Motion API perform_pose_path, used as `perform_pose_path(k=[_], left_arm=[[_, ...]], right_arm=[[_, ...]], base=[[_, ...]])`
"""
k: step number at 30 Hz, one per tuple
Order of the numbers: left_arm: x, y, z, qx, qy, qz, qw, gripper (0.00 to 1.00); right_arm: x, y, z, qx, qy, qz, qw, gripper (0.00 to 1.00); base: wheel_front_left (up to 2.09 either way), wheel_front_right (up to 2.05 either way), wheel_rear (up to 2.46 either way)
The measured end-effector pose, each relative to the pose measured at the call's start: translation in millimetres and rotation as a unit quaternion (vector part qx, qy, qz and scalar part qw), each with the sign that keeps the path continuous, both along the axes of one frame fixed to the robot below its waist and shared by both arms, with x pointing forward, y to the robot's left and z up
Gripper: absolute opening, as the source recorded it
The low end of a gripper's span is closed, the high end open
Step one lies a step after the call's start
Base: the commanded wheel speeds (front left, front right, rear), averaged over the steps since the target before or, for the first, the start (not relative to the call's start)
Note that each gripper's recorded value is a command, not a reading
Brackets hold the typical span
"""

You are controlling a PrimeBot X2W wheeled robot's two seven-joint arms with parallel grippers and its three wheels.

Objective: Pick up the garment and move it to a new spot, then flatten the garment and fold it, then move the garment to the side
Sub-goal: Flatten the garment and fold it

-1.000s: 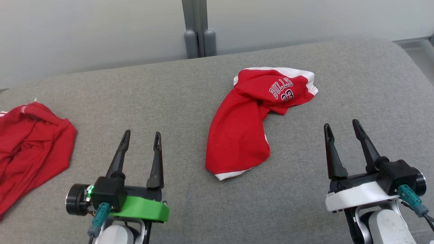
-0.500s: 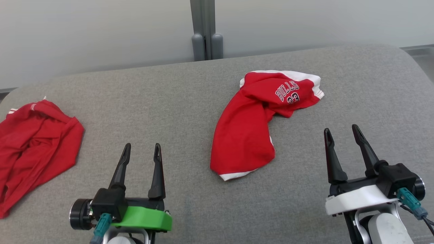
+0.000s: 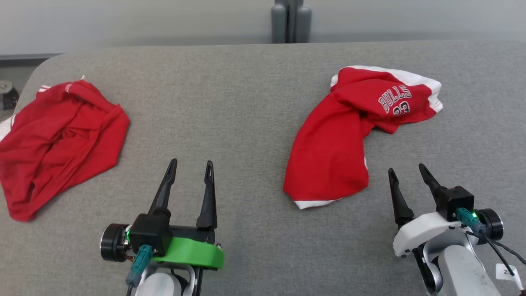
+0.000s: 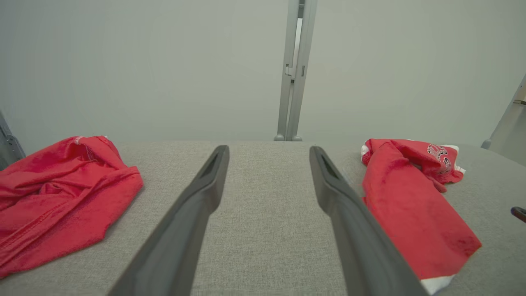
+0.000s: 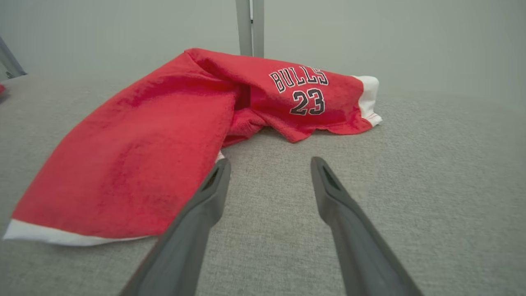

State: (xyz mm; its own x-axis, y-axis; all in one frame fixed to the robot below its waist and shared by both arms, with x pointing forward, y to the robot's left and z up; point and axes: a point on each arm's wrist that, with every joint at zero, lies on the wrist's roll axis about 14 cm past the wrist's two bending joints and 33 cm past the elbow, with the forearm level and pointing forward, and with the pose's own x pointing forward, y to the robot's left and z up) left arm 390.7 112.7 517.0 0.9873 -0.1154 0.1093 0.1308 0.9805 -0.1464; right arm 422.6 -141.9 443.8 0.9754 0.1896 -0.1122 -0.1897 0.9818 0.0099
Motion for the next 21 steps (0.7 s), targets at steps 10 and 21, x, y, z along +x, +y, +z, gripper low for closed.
perform_pose_path(k=[10,21], left_arm=[[-7.5,30.1,-17.8,0.005,0.03,0.049,0.998,1.0],[-9.3,35.6,-25.2,0.006,0.043,0.06,0.997,1.0]], right_arm=[[24.9,36.0,-40.0,-0.026,0.055,0.06,0.996,1.0],[29.4,45.0,-64.0,-0.048,0.091,0.084,0.991,1.0]], base=[[0.0,0.0,0.0],[0.0,0.0,0.0]])
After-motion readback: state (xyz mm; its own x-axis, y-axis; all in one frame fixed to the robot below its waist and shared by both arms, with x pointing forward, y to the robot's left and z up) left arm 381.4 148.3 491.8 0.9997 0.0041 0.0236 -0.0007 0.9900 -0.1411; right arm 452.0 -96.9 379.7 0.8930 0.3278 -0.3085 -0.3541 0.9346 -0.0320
